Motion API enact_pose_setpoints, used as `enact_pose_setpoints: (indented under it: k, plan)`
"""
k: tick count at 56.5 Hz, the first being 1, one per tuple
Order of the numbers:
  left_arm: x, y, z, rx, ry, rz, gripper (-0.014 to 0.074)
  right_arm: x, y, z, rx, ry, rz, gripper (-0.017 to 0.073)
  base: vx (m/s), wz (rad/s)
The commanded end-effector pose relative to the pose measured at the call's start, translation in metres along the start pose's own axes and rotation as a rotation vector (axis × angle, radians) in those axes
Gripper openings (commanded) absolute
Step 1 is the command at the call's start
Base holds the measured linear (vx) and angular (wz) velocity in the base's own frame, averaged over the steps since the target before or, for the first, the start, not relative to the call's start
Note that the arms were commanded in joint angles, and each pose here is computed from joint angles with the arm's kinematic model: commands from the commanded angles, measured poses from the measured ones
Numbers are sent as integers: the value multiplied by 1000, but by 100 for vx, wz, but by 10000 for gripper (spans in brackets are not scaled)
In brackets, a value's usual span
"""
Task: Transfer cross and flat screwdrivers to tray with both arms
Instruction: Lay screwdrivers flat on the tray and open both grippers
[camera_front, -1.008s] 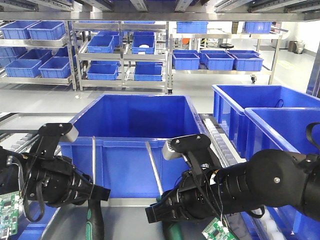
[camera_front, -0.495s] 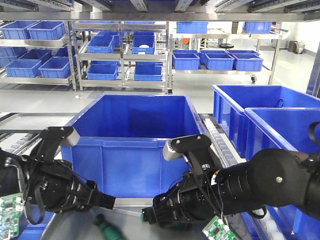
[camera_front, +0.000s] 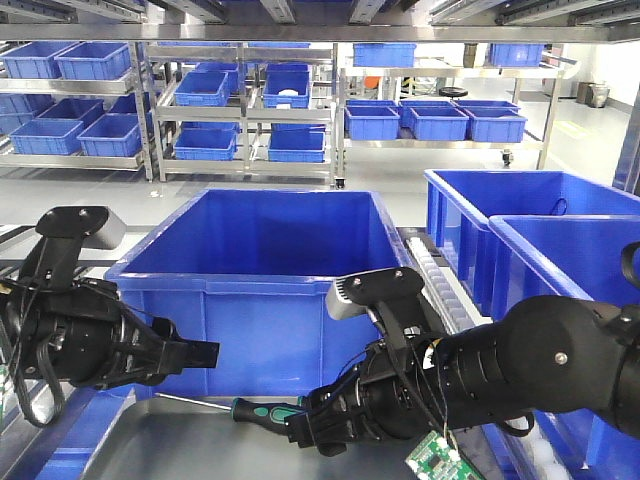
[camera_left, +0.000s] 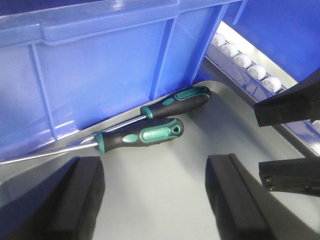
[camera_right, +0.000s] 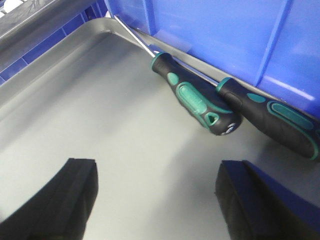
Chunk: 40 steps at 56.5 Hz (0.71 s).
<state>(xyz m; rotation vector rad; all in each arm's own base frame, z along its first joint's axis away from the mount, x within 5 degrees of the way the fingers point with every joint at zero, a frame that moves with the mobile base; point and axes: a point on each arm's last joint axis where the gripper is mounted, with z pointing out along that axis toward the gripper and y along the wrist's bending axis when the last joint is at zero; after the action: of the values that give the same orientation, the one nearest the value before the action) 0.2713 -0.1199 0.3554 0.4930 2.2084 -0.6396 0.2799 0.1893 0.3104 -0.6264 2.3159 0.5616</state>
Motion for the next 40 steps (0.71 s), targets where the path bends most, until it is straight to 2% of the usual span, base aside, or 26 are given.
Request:
enact_pose_setpoints:
  k: [1,13,19,23,32,40]
  plan:
    - [-17,-9,-17,4,-120,2,556,-18,5,-21,1,-128,-8,568,0,0]
    - [-13,-6,-16,-21,-79,48,556,-18,5,-21,0,-125,-8,568,0,0]
    - [-9,-8,-30,-70,-63,121,550,-18,5,-21,0,-125,-8,568,0,0]
    - [0,-9,-45,-118,-81,111,532,-18,5,-21,0,-123,-8,568,0,0]
    - [39,-4,-82,-271,-177,35,444,-17,5,-21,-1,-121,-9,568,0,0]
    - [92,3,-103,-371,-306,47,323,-17,5,-21,-1,-121,-9,568,0,0]
